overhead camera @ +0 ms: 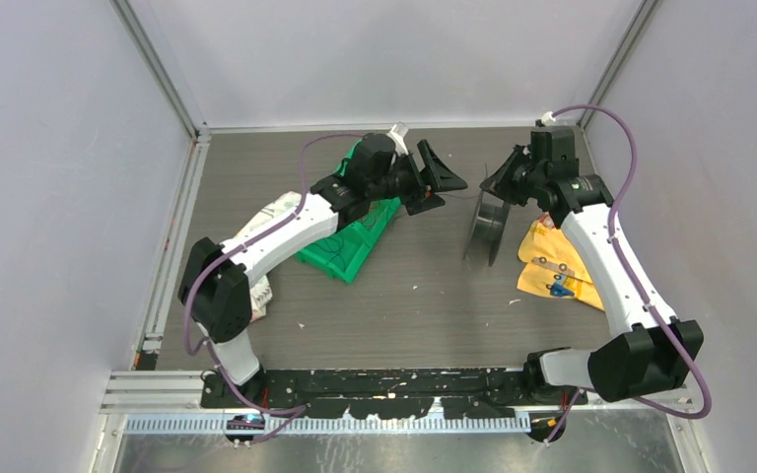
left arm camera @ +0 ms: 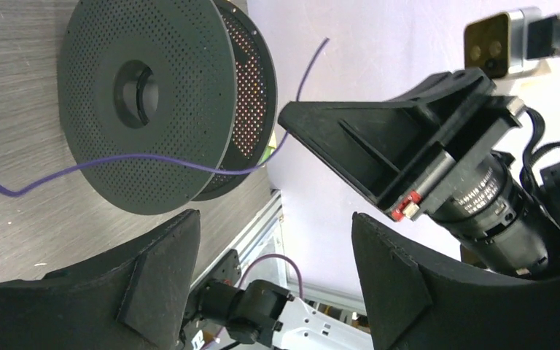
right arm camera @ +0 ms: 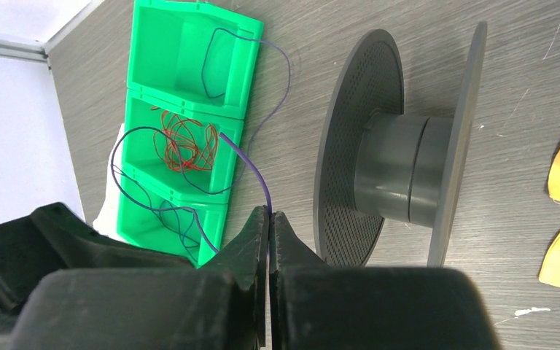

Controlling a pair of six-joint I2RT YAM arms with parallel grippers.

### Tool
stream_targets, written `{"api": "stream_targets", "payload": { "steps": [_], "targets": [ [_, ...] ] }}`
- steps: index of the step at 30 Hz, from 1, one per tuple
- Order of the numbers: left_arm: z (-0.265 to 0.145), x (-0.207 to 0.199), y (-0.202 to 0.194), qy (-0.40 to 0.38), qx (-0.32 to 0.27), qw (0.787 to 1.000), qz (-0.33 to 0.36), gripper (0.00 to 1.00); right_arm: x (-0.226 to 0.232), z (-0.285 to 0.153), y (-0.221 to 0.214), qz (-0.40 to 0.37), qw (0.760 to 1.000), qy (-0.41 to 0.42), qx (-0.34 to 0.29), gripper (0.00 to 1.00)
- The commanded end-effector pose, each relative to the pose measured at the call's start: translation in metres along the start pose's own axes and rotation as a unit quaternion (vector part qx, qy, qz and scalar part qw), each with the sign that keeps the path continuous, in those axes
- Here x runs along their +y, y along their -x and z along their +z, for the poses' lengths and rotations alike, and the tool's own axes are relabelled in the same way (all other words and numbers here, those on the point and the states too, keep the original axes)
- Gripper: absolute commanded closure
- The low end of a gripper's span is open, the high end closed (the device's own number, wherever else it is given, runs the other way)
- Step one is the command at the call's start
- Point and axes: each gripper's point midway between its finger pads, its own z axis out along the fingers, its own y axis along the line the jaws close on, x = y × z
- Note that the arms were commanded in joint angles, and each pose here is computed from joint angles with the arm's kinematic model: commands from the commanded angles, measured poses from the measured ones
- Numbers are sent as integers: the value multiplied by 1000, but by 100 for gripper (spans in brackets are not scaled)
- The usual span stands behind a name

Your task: Wrap the cables

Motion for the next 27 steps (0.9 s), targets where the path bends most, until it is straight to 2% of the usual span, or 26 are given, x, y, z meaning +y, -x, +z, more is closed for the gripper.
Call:
{"api": "stream_targets", "payload": {
  "steps": [1,8,14,19,22,25,27],
  "targets": [
    [8,-4,5,-15,-11,999,-45,22,12,-14,14,-5,999,23,-36,100],
    [22,27,20,31,-63,995,-72,18,13,-18,14,-6,999,24,-38,100],
    [36,44,42,35,-108,989,-94,25,12,-19,11,-4,999,25,-36,99],
    [51,54,54,38,-123,985,-112,36,12,-22,10,-5,999,27,-38,99],
    [54,58,62,40,-128,984,-117,46,10,-22,9,-5,999,25,-36,100],
    [52,58,66,37,-133,984,-115,64,8,-23,7,-6,999,23,-36,99],
    [50,58,67,37,-134,984,-111,72,6,-21,5,-5,999,20,-34,100]
  ]
}}
